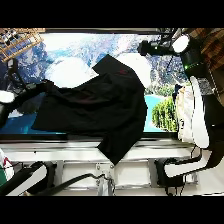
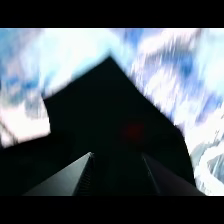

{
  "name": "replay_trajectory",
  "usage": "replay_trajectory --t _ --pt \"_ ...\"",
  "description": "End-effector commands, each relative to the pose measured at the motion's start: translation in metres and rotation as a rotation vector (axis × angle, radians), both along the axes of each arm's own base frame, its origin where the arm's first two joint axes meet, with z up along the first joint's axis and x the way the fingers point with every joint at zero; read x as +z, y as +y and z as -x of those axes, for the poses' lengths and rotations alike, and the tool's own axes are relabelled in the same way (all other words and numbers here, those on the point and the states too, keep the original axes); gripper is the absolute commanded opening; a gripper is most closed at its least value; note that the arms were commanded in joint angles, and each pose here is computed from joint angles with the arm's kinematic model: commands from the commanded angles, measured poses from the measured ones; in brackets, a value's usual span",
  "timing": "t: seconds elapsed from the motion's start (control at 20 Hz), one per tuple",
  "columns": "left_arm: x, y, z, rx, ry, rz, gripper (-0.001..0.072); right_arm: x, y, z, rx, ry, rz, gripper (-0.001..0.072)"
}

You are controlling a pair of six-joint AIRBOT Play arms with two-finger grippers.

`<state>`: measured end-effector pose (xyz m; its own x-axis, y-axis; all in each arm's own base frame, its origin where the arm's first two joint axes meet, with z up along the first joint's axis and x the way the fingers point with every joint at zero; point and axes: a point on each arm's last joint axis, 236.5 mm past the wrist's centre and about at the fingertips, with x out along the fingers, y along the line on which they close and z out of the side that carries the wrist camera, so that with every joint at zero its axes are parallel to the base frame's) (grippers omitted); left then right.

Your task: Fold the clothes and pants, and hang the long-sleeved shirts on hangers.

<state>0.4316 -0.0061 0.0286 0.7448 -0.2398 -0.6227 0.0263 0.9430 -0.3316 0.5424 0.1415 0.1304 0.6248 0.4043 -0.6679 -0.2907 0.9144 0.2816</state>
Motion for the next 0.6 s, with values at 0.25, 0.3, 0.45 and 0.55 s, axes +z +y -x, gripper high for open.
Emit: replay_trajectory --t 0.25,0.3,0.45,0.55 --pt "-0.094 0.112 0.125 0.297 0.581 0.134 0.0155 -0.013 0.009 0.097 0.096 0.219 0.023 0.0326" --pt "-0.105 0.116 0.154 0.325 0.679 0.148 0.0156 -0.016 0.008 0.106 0.098 0.222 0.025 0.0326" --pt "-0.116 0.114 0.186 0.380 0.731 0.219 0.0200 -0.036 0.004 0.136 0.109 0.238 0.038 0.0326" --pt "-0.123 0.111 0.197 0.381 0.752 0.230 0.0289 -0.055 -0.001 0.154 0.099 0.256 0.043 0.0326"
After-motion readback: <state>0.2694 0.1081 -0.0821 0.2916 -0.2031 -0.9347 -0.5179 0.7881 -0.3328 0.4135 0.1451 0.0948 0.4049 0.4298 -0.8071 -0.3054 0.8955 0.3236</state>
